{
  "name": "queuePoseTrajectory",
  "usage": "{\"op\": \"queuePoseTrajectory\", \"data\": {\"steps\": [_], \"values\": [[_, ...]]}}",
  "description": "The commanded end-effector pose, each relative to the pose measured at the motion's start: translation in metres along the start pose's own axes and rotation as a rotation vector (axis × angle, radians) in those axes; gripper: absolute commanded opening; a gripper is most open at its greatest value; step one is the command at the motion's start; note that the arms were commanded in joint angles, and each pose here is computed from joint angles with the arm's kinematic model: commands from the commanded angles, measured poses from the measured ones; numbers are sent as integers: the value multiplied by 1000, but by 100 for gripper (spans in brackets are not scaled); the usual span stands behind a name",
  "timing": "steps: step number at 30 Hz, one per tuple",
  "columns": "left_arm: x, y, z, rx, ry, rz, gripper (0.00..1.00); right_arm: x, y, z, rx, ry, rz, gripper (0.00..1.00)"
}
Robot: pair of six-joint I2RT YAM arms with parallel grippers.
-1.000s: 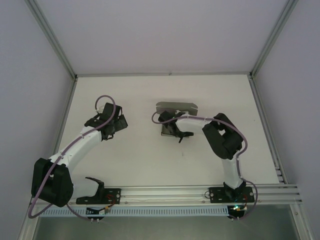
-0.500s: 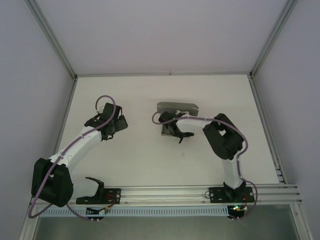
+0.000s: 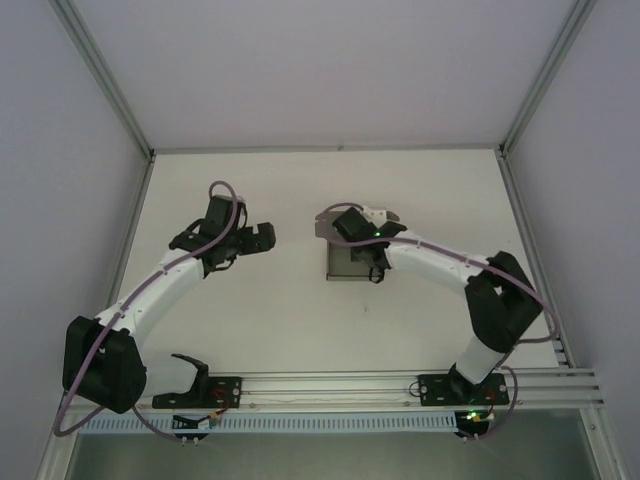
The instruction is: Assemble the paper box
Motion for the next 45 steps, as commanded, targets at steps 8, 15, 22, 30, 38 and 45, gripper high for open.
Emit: {"op": "queuePoseTrajectory", "data": {"steps": [8, 15, 22, 30, 38, 45], "values": [[-12, -55, 11, 162, 12, 186, 100, 15, -12, 1, -257, 9, 65, 66], [0, -47, 22, 126, 44, 170, 100, 34, -6, 47, -203, 91, 77, 60], [4, -37, 21, 90, 40, 154, 100, 40, -9, 77, -113, 104, 83, 34], [9, -34, 28, 69, 59, 133, 100, 53, -16, 91, -44, 148, 46, 0], [14, -26, 29, 8, 65, 125, 100, 78, -42, 102, 233, 275, -53, 0], [17, -21, 26, -29, 61, 118, 100, 79, -46, 105, 392, 341, -170, 0]]}}
Point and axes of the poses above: each hand's point on the last joint's axis, 136 mm out from that joint toward the fingers, its own z axis out along the fingers, its own y axis along the line the jaws close on, x = y × z, the point moved 1 cm from there along -z, back along the fingers, and after that the axes turned 4 degrees about -z, right-handed, at the moved point
